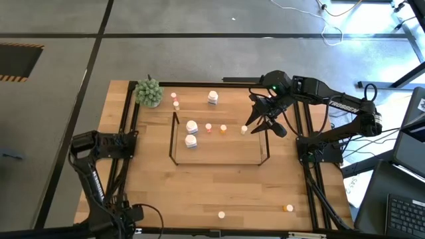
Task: Pick and place medicine bottles onto shelf by color
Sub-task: Put the bottom pink pill bottle on the shelf aligned with the other pink pill bottle
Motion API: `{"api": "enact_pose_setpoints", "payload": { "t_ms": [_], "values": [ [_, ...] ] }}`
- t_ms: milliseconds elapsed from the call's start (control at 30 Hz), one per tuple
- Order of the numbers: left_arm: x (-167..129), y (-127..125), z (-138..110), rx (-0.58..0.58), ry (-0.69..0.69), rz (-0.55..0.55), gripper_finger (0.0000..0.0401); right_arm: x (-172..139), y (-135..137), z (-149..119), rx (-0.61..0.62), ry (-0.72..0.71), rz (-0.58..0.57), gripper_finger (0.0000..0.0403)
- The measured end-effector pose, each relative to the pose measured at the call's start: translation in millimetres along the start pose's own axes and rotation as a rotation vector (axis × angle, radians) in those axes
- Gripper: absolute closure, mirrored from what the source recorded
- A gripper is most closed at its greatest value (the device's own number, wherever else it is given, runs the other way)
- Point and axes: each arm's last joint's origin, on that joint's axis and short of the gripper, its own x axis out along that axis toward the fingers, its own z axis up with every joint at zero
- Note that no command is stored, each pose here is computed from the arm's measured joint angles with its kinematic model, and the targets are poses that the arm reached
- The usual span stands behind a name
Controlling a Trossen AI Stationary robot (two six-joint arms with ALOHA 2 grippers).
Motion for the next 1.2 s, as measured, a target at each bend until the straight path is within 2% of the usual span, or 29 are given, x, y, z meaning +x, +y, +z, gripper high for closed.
{"api": "enact_pose_setpoints", "payload": {
  "t_ms": [300,433,700,1200],
  "values": [
    [5.4,0.6,-2.3,0.002,-0.001,-0.011,0.0136,0.0,0.0,0.0,0.000,0.000,0.000,0.0224],
    [5.5,0.4,-2.2,-0.043,-0.017,-0.014,0.0136,0.0,0.0,0.0,0.000,0.000,0.000,0.0224],
    [5.2,-6.8,-3.7,-0.033,-0.028,-0.090,0.0136,0.0,0.0,0.0,0.000,0.000,0.000,0.0224],
    [5.6,-2.9,-9.2,-0.021,-0.027,-0.050,0.0136,0.0,0.0,0.0,0.000,0.000,0.000,0.0224]
  ]
}}
